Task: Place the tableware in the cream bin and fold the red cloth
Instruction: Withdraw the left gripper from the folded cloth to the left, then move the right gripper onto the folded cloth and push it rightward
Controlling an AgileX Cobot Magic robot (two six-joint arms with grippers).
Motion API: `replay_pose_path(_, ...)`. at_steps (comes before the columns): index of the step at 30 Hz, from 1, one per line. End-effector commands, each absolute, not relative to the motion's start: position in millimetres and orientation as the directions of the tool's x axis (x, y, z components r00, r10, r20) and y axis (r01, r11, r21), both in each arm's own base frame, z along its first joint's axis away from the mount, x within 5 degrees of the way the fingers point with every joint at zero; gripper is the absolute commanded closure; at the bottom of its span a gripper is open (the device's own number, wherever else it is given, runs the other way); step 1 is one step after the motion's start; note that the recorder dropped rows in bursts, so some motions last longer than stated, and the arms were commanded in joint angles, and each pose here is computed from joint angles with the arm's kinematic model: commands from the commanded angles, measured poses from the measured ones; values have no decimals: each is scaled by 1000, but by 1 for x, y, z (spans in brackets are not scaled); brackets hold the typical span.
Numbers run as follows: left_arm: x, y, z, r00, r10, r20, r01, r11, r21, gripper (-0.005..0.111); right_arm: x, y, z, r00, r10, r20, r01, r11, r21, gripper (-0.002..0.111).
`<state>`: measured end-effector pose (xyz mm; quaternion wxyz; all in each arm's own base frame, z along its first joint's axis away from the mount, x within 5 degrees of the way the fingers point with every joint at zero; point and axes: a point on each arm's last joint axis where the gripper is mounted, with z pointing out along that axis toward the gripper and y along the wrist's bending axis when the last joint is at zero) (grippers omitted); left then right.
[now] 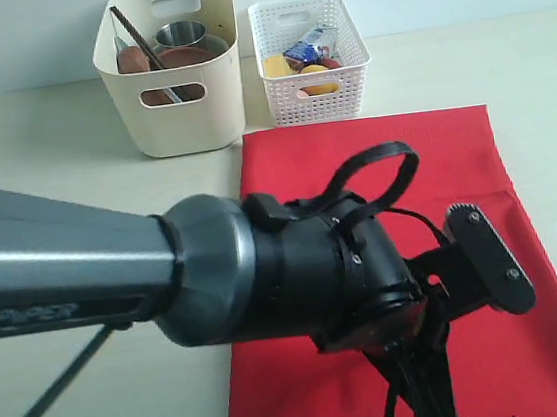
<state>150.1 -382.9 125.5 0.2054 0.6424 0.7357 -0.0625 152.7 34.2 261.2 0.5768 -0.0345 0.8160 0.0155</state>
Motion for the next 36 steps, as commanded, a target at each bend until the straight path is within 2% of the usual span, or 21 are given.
replay_pose_path(1, 172, -354, 187, -191, 898, -396, 892, 327, 311, 106, 158, 43, 254, -356, -118, -927, -171, 984, -59, 108)
replay_pose_path(5, 182, -299, 248, -246, 813, -528, 732, 513, 449, 106, 169, 53, 239, -422, -178, -889, -238, 968, -81, 108)
replay_pose_path(8, 174, -248, 275, -278, 711, -646, 627, 644, 438, 106, 178, 75, 226, -474, -217, -853, -401, 916, -10, 108)
replay_pose_path(11, 157, -198, 281, -316, 606, -730, 556, 742, 375, 106, 187, 104, 219, -522, -232, -821, -577, 804, 140, 108)
replay_pose_path(13, 144, -171, 280, -325, 536, -779, 517, 791, 328, 106, 196, 119, 215, -548, -243, -800, -645, 732, 220, 108)
replay_pose_path(14, 133, -143, 278, -328, 440, -836, 472, 843, 258, 106, 205, 132, 207, -573, -274, -772, -692, 666, 278, 108)
replay_pose_path(16, 118, -110, 263, -328, 320, -889, 420, 892, 166, 106, 218, 147, 185, -624, -326, -710, -712, 612, 345, 108)
replay_pose_path(18, 107, -85, 252, -278, 210, -937, 389, 917, 90, 106, 224, 166, 161, -643, -406, -649, -725, 597, 344, 108)
replay_pose_path(22, 97, -60, 241, -207, 82, -975, 363, 932, 2, 106, 242, 193, 131, -648, -501, -574, -712, 666, 222, 108)
replay_pose_path(25, 95, -56, 237, -205, 74, -976, 363, 932, -5, 106, 250, 200, 112, -696, -496, -518, -674, 701, 234, 108)
replay_pose_path(27, 95, -56, 236, -208, 73, -975, 362, 932, -8, 106, 255, 194, 102, -705, -499, -504, -646, 744, 168, 108)
replay_pose_path(36, 95, -56, 236, -207, 76, -975, 363, 932, -4, 106, 257, 185, 90, -718, -504, -480, -612, 786, 90, 108)
